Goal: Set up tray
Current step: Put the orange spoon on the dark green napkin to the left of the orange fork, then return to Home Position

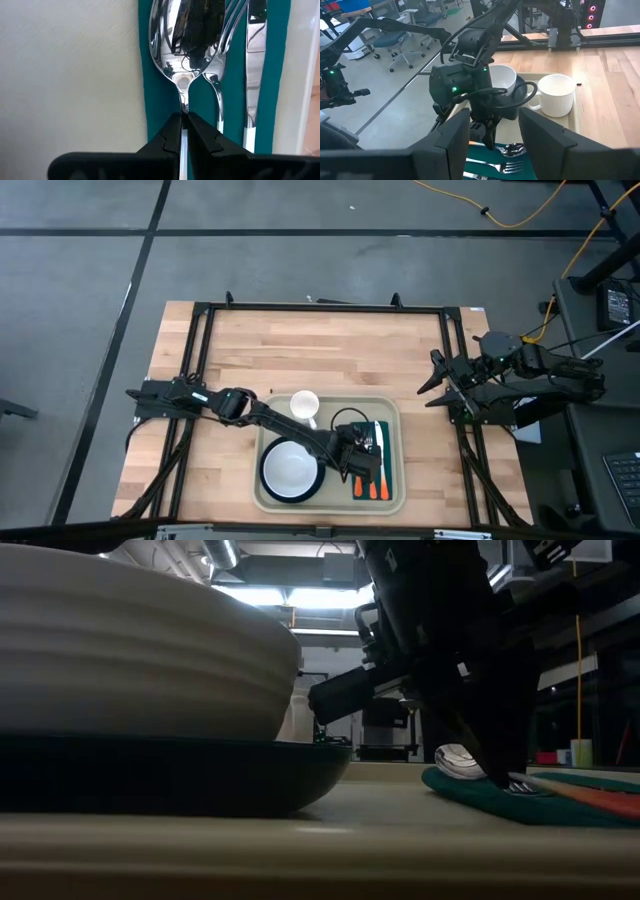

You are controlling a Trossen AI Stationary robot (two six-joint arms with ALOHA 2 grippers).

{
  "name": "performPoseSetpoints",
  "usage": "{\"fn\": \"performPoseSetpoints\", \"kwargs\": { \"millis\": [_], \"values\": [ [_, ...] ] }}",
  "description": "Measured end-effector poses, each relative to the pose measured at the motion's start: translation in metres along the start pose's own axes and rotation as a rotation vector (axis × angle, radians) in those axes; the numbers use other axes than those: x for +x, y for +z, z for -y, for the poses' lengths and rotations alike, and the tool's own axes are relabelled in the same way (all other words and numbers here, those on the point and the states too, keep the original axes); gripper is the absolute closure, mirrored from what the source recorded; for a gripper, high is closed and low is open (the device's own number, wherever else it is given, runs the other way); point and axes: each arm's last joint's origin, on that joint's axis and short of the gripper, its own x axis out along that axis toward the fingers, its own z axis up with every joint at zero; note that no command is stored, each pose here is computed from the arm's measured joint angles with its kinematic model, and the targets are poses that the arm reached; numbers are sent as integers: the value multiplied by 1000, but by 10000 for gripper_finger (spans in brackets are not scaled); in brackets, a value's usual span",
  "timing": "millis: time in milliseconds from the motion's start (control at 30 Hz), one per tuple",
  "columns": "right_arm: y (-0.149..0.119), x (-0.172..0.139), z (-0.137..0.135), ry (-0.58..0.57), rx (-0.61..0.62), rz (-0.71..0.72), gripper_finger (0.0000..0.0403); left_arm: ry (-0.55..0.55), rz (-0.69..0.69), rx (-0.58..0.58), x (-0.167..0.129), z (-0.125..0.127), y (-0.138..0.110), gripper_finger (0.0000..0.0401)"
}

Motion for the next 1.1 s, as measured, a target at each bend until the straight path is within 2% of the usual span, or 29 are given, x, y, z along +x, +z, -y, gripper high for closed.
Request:
{"fn": "performPoseSetpoints", "kwargs": {
  "millis": [667,1100],
  "values": [
    [0,0,0,0,0,0,226,-36,4,17,0,3,0,370],
    [0,0,0,0,2,-4,226,-38,26,-44,6,-2,-4,344]
  ]
}}
